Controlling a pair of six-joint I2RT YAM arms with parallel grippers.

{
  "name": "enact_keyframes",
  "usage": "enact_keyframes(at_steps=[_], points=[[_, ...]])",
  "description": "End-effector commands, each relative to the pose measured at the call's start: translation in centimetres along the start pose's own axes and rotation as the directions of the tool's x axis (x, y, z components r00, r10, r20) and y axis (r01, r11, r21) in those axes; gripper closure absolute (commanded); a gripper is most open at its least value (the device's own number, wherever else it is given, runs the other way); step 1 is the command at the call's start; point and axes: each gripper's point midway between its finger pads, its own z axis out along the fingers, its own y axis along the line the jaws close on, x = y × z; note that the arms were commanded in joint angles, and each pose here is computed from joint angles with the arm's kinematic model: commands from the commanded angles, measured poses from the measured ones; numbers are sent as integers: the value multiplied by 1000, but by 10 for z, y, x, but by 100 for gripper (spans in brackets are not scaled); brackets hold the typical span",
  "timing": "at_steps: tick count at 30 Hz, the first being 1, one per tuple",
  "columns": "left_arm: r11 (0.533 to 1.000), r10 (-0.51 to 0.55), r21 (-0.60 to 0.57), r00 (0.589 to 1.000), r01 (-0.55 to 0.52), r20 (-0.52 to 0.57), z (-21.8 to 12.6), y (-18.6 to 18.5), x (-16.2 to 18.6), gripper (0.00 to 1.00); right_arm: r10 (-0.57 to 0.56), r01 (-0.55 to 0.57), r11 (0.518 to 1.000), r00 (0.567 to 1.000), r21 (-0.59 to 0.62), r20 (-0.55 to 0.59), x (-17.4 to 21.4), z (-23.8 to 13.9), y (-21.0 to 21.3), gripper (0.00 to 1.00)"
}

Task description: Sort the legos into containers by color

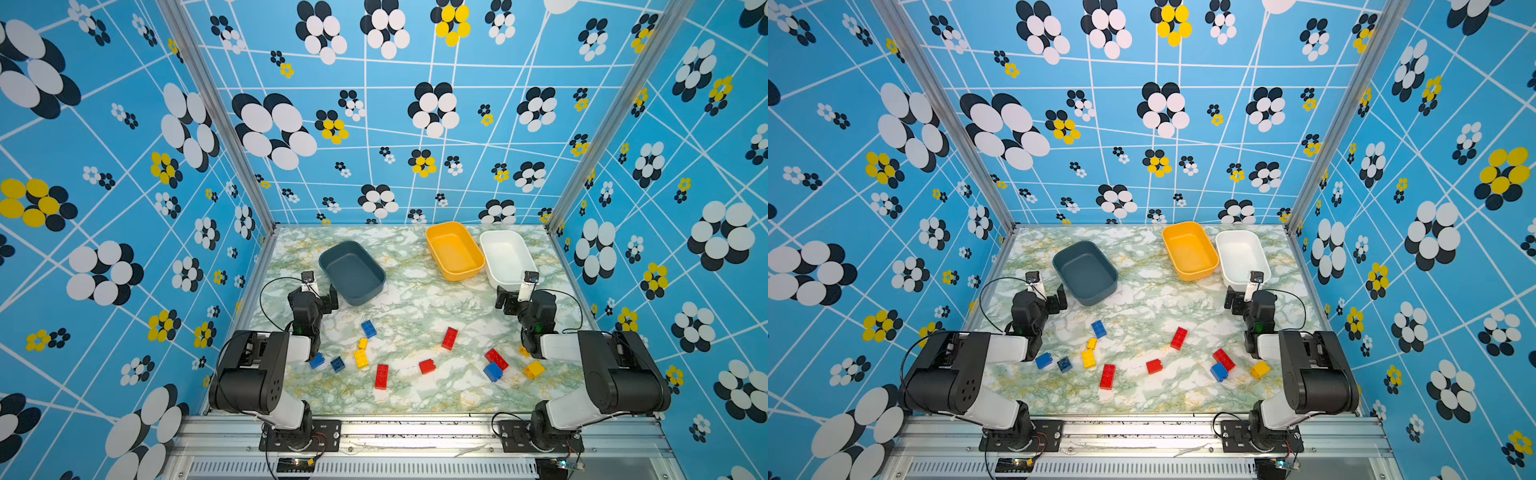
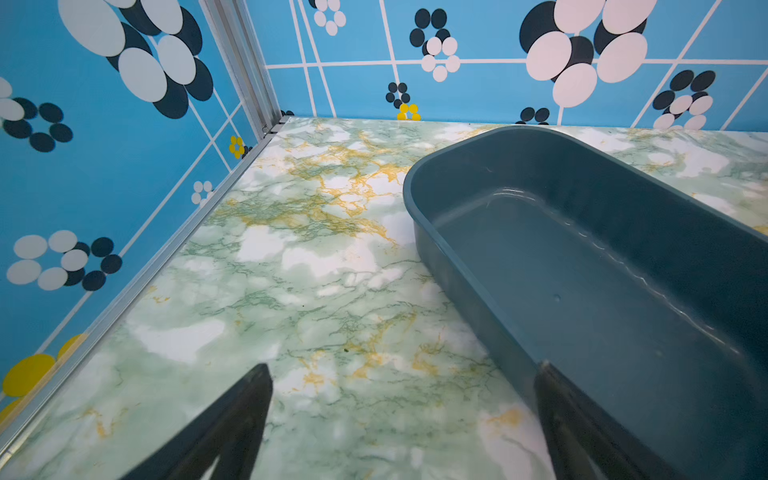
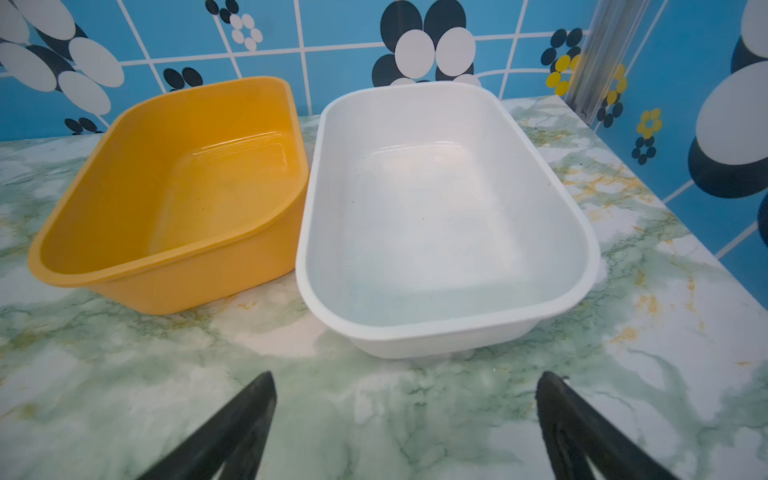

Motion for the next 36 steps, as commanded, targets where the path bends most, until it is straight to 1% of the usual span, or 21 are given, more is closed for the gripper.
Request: enact_keyframes(at_steps=[1, 34, 36], points=[[1000, 12, -8, 1000, -12, -2, 1, 1, 2, 1, -5, 5, 1000, 1000, -8, 14, -4, 2, 1, 1], [1000, 12, -8, 1000, -12, 1, 1, 1, 2, 1, -4, 4, 1000, 1000, -9, 16, -4, 1, 1, 1], [1000, 15, -16, 1000, -15, 2, -1, 2, -5, 1, -12, 14, 999, 999, -35, 33, -12, -1, 5, 1]])
